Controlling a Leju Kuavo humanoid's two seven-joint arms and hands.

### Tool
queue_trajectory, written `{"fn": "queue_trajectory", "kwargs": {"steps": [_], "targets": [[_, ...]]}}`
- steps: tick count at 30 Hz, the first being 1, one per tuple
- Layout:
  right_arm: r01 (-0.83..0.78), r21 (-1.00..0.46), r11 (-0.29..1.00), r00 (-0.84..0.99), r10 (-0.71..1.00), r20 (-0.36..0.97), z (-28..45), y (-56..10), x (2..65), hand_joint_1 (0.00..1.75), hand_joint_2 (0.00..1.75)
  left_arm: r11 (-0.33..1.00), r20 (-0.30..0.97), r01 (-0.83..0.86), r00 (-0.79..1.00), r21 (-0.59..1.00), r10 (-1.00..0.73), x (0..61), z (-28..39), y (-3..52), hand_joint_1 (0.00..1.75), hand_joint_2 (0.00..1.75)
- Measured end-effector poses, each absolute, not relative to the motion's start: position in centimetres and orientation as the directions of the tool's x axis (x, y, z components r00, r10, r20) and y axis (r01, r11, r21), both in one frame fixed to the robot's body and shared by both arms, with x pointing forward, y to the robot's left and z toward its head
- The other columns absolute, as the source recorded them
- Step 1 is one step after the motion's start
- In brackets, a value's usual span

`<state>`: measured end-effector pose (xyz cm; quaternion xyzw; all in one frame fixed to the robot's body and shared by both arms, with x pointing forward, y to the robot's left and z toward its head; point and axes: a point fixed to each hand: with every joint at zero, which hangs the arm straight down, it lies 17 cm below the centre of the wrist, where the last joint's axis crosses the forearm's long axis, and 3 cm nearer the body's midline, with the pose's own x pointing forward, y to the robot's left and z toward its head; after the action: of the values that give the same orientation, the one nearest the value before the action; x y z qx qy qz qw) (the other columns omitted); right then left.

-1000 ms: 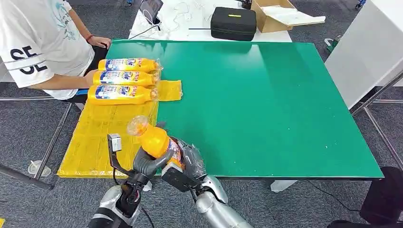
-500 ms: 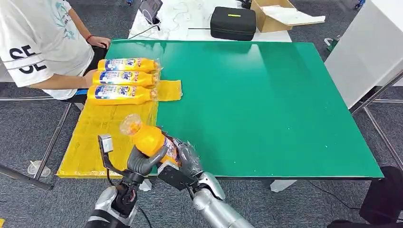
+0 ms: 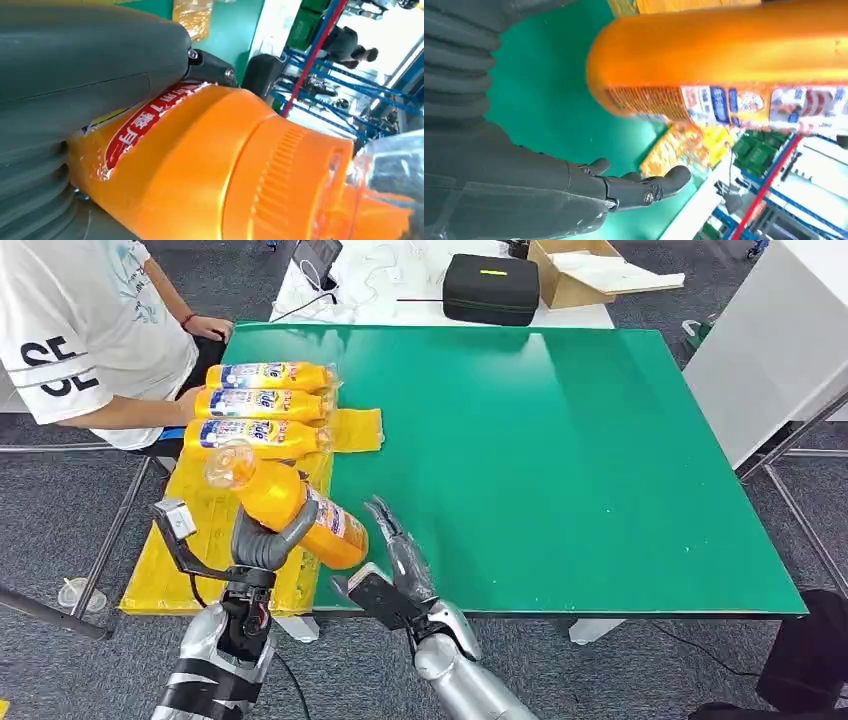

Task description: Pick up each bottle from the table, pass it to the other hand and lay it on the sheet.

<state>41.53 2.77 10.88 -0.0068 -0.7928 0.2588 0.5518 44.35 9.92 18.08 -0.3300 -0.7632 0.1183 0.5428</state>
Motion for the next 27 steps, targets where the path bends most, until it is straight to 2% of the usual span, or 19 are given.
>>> {"fn": "queue_trajectory", "kwargs": {"steps": [11, 18, 20, 22, 24, 27], "targets": [[-0.254, -0.397, 0.882, -0.406, 0.275, 0.872, 12.0, 2.1, 41.4, 0.0, 0.0, 0.779, 0.752, 0.356, -0.245, -0.517, 0.612, 44.9, 19.1, 11.0, 1.75, 1.75], [-0.195, -0.281, 0.94, -0.461, 0.165, 0.872, 16.4, -0.3, 41.8, 0.0, 0.0, 0.952, 0.815, 0.098, -0.497, -0.29, 0.299, 48.3, 21.6, 17.1, 1.75, 1.75], [-0.179, -0.247, 0.952, -0.495, 0.13, 0.859, 18.1, -0.9, 41.5, 0.0, 0.0, 0.984, 0.838, 0.001, -0.524, -0.178, 0.152, 49.3, 21.7, 18.4, 1.75, 1.75], [-0.147, -0.202, 0.968, -0.548, 0.091, 0.832, 20.3, -1.6, 41.2, 0.0, 0.0, 0.986, 0.827, -0.149, -0.543, 0.073, -0.143, 50.1, 21.8, 19.4, 1.75, 1.75], [-0.117, -0.162, 0.98, -0.588, 0.063, 0.807, 22.3, -2.4, 40.9, 0.0, 0.0, 0.922, 0.741, -0.233, -0.549, 0.309, -0.387, 51.0, 21.9, 18.9, 1.75, 1.75], [-0.106, -0.102, 0.989, -0.616, 0.015, 0.788, 24.4, -2.9, 40.7, 0.0, 0.0, 0.757, 0.558, -0.274, -0.537, 0.594, -0.632, 52.2, 20.1, 17.3, 1.75, 1.75]]}}
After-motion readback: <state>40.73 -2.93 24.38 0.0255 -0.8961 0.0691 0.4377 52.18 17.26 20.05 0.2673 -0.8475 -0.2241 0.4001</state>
